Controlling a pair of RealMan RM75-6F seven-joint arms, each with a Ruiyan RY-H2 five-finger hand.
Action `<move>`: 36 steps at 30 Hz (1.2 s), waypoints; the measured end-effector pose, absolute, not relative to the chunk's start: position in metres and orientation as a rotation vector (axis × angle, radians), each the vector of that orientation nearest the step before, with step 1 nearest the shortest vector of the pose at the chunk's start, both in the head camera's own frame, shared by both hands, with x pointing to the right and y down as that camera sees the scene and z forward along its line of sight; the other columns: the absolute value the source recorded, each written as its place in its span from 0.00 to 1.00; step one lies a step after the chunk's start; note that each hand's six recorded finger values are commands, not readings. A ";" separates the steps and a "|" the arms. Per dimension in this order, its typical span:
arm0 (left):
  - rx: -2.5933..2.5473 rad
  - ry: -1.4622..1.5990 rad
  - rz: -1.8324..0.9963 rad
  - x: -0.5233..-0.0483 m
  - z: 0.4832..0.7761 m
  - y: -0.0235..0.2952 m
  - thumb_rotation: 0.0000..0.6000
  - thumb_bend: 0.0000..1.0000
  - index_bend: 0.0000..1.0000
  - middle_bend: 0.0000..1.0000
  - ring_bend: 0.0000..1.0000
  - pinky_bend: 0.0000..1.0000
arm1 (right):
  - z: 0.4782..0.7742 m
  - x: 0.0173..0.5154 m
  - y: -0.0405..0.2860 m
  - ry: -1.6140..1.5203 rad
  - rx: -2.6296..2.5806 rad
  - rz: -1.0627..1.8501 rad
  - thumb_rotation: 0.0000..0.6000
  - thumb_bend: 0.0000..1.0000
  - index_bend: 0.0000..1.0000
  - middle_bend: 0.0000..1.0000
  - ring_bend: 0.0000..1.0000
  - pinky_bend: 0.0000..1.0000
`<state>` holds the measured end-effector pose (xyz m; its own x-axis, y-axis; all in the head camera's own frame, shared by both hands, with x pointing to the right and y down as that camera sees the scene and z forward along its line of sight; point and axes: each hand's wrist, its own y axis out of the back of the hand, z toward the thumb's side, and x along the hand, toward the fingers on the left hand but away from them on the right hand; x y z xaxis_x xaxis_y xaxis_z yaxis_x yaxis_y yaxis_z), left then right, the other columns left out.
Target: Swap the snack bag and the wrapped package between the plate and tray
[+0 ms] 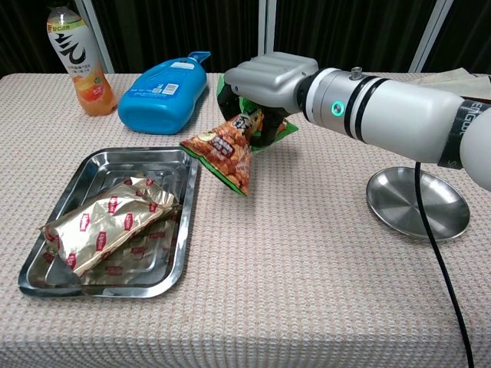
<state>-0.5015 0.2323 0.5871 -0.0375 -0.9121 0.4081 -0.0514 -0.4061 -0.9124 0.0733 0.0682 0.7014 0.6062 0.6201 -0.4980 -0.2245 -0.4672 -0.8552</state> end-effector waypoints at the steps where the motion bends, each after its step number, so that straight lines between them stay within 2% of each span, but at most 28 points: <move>1: -1.524 1.047 -1.530 -0.502 0.587 0.232 1.00 0.02 0.08 0.02 0.00 0.09 | 0.703 0.074 0.068 -0.313 -1.801 1.033 1.00 0.18 0.16 0.21 0.02 0.00; 2: -1.523 1.046 -1.530 -0.501 0.587 0.232 1.00 0.02 0.08 0.02 0.00 0.09 | 0.704 0.076 0.069 -0.305 -1.803 1.044 1.00 0.17 0.07 0.14 0.00 0.00; 4: -1.522 1.048 -1.528 -0.501 0.587 0.231 1.00 0.02 0.08 0.02 0.00 0.09 | 0.708 0.080 0.068 -0.292 -1.812 1.077 1.00 0.15 0.00 0.07 0.00 0.00; 8: -1.520 1.050 -1.523 -0.501 0.586 0.230 1.00 0.02 0.08 0.02 0.00 0.09 | 0.704 0.088 0.066 -0.298 -1.820 1.108 1.00 0.15 0.00 0.03 0.00 0.00; 13: -1.538 1.049 -1.491 -0.494 0.583 0.226 1.00 0.02 0.08 0.02 0.00 0.09 | 0.678 0.114 0.050 -0.392 -1.777 1.103 1.00 0.14 0.00 0.02 0.00 0.00; 20: -1.653 1.044 -1.407 -0.463 0.581 0.220 1.00 0.01 0.08 0.02 0.00 0.09 | 0.625 0.209 0.026 -0.605 -1.642 1.166 1.00 0.12 0.00 0.01 0.00 0.00; 24: -1.750 1.004 -1.324 -0.430 0.579 0.215 1.00 0.01 0.08 0.02 0.00 0.09 | 0.589 0.279 0.021 -0.728 -1.548 1.218 1.00 0.12 0.00 0.01 0.00 0.00; 30: -1.904 0.878 -1.233 -0.375 0.586 0.212 1.00 0.00 0.08 0.02 0.00 0.09 | 0.551 0.350 0.030 -0.849 -1.458 1.254 1.00 0.12 0.00 0.01 0.00 0.00; 36: -2.044 0.743 -1.157 -0.317 0.592 0.214 1.00 0.00 0.08 0.02 0.00 0.09 | 0.545 0.381 0.045 -0.888 -1.449 1.291 1.00 0.12 0.00 0.00 0.00 0.00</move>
